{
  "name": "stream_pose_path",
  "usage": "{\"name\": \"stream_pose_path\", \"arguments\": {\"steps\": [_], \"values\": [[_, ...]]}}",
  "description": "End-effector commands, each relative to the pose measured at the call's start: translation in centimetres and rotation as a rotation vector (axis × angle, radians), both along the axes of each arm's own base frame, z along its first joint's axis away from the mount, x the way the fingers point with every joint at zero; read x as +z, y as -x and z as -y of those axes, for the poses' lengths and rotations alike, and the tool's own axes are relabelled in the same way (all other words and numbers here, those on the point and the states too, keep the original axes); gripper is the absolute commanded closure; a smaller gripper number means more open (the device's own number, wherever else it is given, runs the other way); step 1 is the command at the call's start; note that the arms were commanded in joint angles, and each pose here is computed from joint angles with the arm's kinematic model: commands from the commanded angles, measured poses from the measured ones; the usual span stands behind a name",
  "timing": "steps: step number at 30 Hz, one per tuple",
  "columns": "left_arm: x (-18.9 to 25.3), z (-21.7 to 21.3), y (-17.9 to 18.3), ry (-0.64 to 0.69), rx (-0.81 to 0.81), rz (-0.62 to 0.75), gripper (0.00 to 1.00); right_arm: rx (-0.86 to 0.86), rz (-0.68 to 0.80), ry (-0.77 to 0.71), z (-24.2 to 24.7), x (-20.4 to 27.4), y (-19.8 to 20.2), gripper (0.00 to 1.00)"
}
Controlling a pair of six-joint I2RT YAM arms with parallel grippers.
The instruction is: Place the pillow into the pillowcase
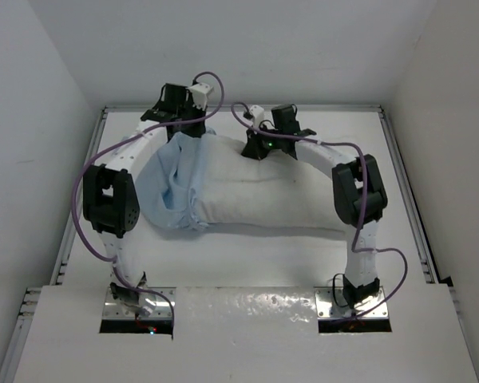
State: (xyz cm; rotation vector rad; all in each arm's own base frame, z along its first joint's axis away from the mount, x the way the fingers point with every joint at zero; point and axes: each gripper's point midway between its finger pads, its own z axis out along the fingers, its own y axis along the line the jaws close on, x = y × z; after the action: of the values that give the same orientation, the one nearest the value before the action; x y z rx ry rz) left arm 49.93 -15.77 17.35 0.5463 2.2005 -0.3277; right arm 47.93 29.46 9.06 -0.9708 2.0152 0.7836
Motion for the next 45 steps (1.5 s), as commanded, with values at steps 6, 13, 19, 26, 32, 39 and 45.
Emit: {"name": "stream_pose_path", "arguments": {"steps": [6,13,19,26,32,39,45], "values": [[4.1,3.3,0.0,0.007,-0.081,0.118,1.0,-0.003,0.085,-0.076,-3.0,3.2,8.4,1.0],[7.0,10.2,6.7,0.029,-0.396,0.16,1.0,-0.131,0.116,-0.171,-4.6,4.7,10.0,1.0],[9.1,11.5,13.1,0.065,-0.547,0.191,1.0,-0.522,0.177,-0.502,-1.2,9.7,6.4,1.0],[7.4,10.8,16.7,0.04,-0.605,0.139,1.0,-0.932,0.202,-0.717,4.6,12.4,2.5,1.0],[3.4,13.1,14.2,-0.002,-0.579,0.13,1.0,-1.087,0.12,-0.825,4.0,9.8,0.9,1.0],[8.1,7.1,11.8,-0.041,-0.397,0.217,0.02,-0.912,0.232,-0.445,3.3,8.2,-0.6,0.27],[8.0,-2.2,14.2,-0.182,-0.192,0.193,0.0,-0.637,0.388,-0.169,4.9,10.8,3.8,0.09]]}}
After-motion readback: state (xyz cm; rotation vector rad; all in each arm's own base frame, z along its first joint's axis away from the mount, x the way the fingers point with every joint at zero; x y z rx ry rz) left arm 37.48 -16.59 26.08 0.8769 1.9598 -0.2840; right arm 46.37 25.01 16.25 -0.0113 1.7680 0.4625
